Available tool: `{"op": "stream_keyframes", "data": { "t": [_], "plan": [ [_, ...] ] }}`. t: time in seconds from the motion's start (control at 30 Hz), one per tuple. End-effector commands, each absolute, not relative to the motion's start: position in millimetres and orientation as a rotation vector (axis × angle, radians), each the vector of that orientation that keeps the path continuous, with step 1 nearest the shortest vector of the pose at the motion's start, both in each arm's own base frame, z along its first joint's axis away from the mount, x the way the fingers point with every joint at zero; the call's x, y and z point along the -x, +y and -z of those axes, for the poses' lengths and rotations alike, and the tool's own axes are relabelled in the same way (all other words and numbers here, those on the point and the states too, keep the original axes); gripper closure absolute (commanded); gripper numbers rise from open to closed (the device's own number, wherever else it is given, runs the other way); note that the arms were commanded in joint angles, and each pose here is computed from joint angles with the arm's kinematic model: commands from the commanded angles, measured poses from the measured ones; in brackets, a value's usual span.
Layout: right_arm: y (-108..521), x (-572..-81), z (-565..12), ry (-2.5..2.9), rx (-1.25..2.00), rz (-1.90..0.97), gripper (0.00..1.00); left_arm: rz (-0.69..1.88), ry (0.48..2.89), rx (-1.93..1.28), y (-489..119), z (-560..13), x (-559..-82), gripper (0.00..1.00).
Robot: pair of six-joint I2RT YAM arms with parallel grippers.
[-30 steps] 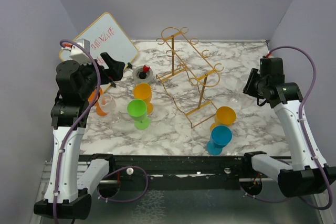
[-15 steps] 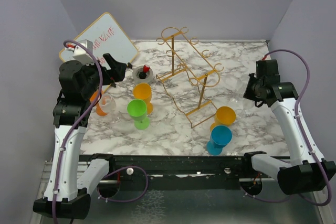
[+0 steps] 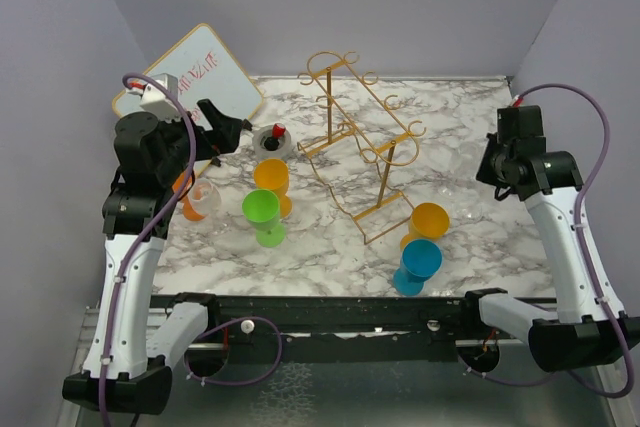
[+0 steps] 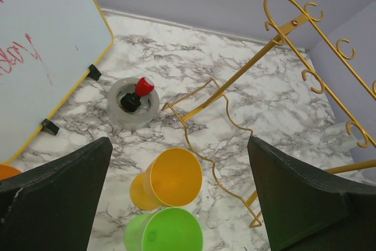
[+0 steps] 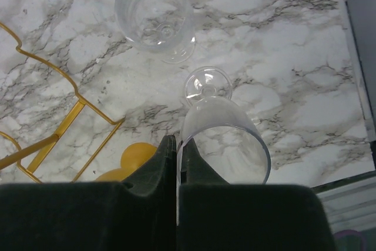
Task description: Place the wine glass upside down on the wine glass rack
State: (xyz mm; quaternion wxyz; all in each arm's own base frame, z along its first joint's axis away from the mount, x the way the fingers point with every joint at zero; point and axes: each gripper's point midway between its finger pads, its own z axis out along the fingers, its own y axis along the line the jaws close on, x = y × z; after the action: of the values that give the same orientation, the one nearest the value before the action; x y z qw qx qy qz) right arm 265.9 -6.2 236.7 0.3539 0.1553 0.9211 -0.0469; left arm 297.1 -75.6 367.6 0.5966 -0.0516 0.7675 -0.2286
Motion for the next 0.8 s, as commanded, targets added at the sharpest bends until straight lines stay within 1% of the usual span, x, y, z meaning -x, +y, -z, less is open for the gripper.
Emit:
{"op": "stream_keyframes", "data": {
  "t": [0.0, 0.13, 0.27, 0.43, 0.57, 0.67, 0.77],
  "plan": [
    [-37, -253, -273, 2.268, -0.482, 0.293, 0.99, 0.581, 1.717, 0.111, -83, -394, -301, 0.01],
    [-52, -255, -310, 2.133, -0.544, 0.352, 1.00, 0.637, 1.699, 0.120, -90, -407, -309, 0.01],
    [-56, -271, -358, 1.960, -0.594, 0.317, 1.00, 0.737, 1.682, 0.099, -105, -425, -315, 0.01],
    [-49, -288, -427, 1.718, -0.607, 0.162, 1.00, 0.969, 1.610, 0.070, -133, -456, -321, 0.01],
    [-30, -298, -474, 1.538, -0.551, -0.028, 0.99, 1.173, 1.507, 0.117, -150, -482, -323, 0.02],
    [-8, -296, -505, 1.416, -0.476, -0.192, 1.00, 1.317, 1.404, 0.102, -167, -507, -315, 0.02],
    [10, -289, -532, 1.297, -0.411, -0.331, 1.00, 1.393, 1.396, 0.110, -186, -519, -318, 0.01]
  ]
}}
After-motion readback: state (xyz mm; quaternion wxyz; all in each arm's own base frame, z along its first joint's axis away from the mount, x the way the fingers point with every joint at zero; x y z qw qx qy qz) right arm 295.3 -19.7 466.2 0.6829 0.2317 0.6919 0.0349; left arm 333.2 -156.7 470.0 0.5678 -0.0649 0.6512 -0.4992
